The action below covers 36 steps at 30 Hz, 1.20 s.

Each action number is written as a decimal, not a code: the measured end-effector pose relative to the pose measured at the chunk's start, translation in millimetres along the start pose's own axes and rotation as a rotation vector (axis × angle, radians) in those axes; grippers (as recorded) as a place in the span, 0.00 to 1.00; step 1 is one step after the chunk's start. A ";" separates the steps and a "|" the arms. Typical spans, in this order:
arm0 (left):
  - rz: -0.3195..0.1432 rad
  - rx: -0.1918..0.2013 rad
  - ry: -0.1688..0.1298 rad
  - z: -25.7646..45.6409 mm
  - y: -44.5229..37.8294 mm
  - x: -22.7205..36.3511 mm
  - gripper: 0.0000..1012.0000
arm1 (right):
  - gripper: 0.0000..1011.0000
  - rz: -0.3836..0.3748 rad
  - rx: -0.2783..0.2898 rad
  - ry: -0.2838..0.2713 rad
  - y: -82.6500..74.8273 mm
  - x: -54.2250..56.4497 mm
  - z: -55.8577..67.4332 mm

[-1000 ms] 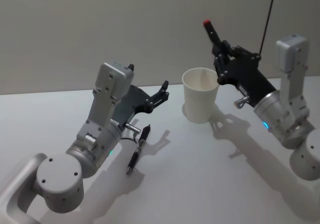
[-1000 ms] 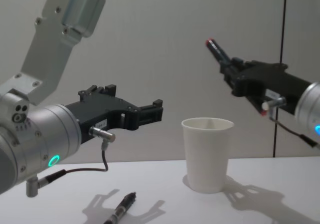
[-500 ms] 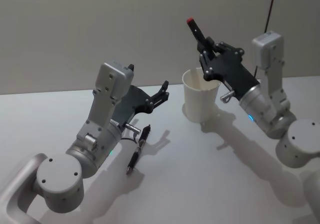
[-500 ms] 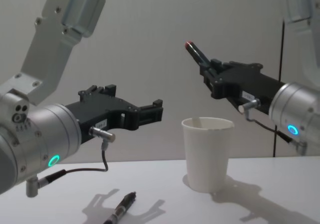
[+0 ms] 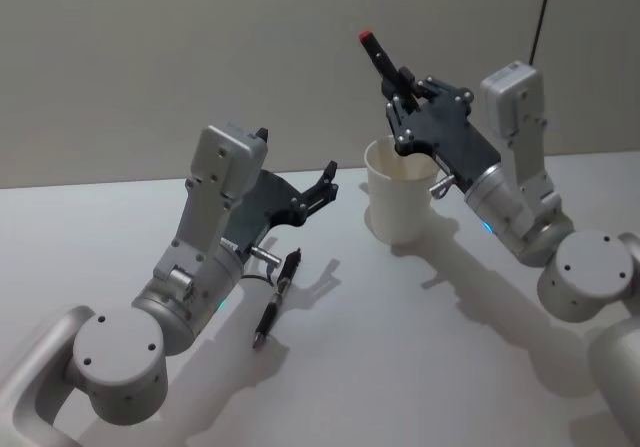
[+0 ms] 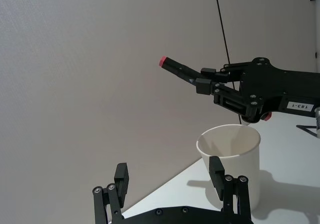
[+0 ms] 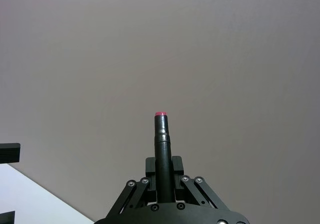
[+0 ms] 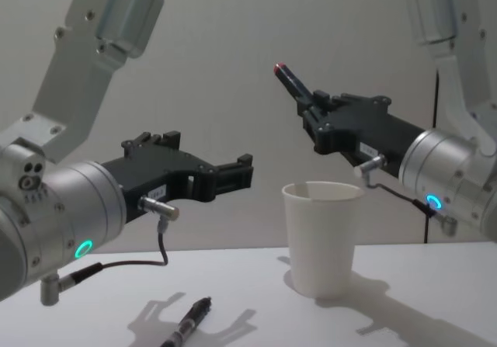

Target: Place the pen into the pen holder.

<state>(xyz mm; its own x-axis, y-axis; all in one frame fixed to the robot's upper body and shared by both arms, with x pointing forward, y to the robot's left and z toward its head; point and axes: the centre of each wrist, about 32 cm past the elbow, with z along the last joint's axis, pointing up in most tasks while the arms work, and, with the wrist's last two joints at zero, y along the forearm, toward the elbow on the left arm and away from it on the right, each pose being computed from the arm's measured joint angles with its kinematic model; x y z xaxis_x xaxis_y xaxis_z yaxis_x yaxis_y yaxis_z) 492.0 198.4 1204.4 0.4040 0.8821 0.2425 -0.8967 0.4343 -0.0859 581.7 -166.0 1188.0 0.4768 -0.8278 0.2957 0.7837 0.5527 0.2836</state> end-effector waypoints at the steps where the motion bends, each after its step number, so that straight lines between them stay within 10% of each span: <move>1: 0.000 0.000 0.000 0.0 0.0 0.0 0.99 | 0.18 0.001 0.000 -0.001 0.5 -0.1 -1.1; 36: 0.000 0.000 0.000 0.0 0.0 0.0 0.99 | 0.18 0.044 0.049 -0.018 22.8 -5.2 -36.9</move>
<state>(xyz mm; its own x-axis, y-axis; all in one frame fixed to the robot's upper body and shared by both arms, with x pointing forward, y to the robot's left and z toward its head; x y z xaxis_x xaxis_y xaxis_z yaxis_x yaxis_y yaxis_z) 492.0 198.4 1204.4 0.4040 0.8820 0.2425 -0.8966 0.4343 -0.0859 611.8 -152.6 1159.3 0.5026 -0.8012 0.3248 0.7414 0.5927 0.3147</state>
